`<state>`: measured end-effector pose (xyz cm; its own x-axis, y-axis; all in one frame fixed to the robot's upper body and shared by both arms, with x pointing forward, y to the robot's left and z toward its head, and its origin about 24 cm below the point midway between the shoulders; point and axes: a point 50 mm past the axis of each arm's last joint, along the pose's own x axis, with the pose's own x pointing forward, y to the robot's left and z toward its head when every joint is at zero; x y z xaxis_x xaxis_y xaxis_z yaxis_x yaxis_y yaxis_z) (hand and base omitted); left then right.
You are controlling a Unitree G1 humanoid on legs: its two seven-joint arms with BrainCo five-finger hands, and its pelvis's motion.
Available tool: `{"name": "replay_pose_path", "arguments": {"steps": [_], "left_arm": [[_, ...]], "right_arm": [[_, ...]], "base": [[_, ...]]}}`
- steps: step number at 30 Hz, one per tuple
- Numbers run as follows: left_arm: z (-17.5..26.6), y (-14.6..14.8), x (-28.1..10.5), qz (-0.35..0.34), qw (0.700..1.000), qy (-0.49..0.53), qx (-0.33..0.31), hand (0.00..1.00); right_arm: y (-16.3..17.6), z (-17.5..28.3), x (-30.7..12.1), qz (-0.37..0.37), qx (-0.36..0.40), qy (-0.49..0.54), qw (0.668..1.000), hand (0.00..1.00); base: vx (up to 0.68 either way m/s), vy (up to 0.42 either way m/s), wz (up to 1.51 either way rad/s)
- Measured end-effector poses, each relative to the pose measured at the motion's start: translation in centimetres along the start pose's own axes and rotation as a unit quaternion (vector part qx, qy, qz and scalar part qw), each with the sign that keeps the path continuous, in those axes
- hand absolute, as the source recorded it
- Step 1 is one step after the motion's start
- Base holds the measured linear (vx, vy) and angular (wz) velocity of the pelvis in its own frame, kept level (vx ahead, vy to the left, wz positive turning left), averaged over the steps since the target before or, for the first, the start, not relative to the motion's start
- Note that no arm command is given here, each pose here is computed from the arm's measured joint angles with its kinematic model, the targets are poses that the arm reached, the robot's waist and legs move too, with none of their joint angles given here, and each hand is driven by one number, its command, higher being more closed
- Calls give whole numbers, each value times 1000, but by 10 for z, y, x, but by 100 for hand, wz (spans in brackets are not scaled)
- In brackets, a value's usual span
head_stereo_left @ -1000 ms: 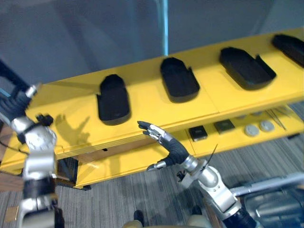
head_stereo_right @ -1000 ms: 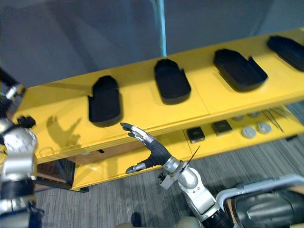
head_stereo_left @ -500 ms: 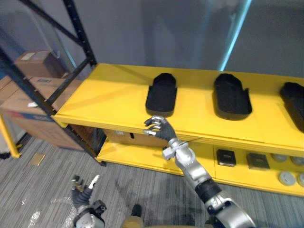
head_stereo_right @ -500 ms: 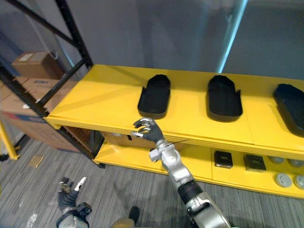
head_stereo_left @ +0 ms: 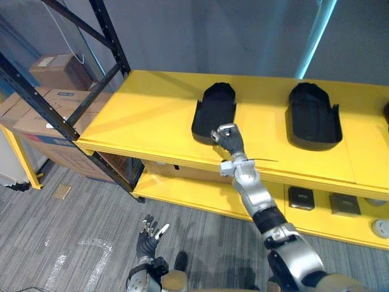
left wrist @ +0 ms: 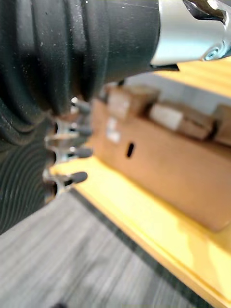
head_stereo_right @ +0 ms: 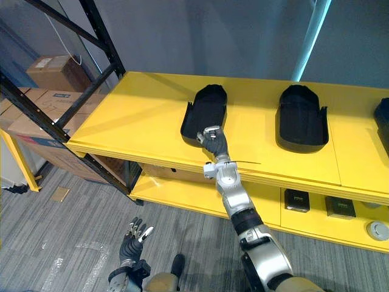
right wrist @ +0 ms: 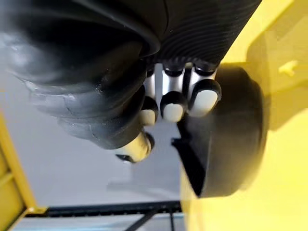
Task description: Walk over and take plastic housings, then place them on the shelf
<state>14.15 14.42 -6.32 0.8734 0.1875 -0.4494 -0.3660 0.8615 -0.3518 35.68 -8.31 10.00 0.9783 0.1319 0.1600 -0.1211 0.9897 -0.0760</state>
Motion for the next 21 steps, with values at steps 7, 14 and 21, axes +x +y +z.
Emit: {"name": "replay_pose_path", "arguments": {"steps": [7, 14, 21], "left_arm": [[-6, 0, 1, 7, 1000, 13, 2, 0], [-6, 2, 0, 21, 1000, 12, -16, 0], [-7, 0, 0, 23, 1000, 14, -16, 0]], "right_arm": [[0, -8, 0, 10, -5, 23, 1000, 100], [2, -7, 1, 30, -8, 21, 999, 100], [5, -6, 3, 34, -10, 22, 999, 100]], "base": [[0, 0, 0], [2, -4, 1], [20, -9, 3]]}}
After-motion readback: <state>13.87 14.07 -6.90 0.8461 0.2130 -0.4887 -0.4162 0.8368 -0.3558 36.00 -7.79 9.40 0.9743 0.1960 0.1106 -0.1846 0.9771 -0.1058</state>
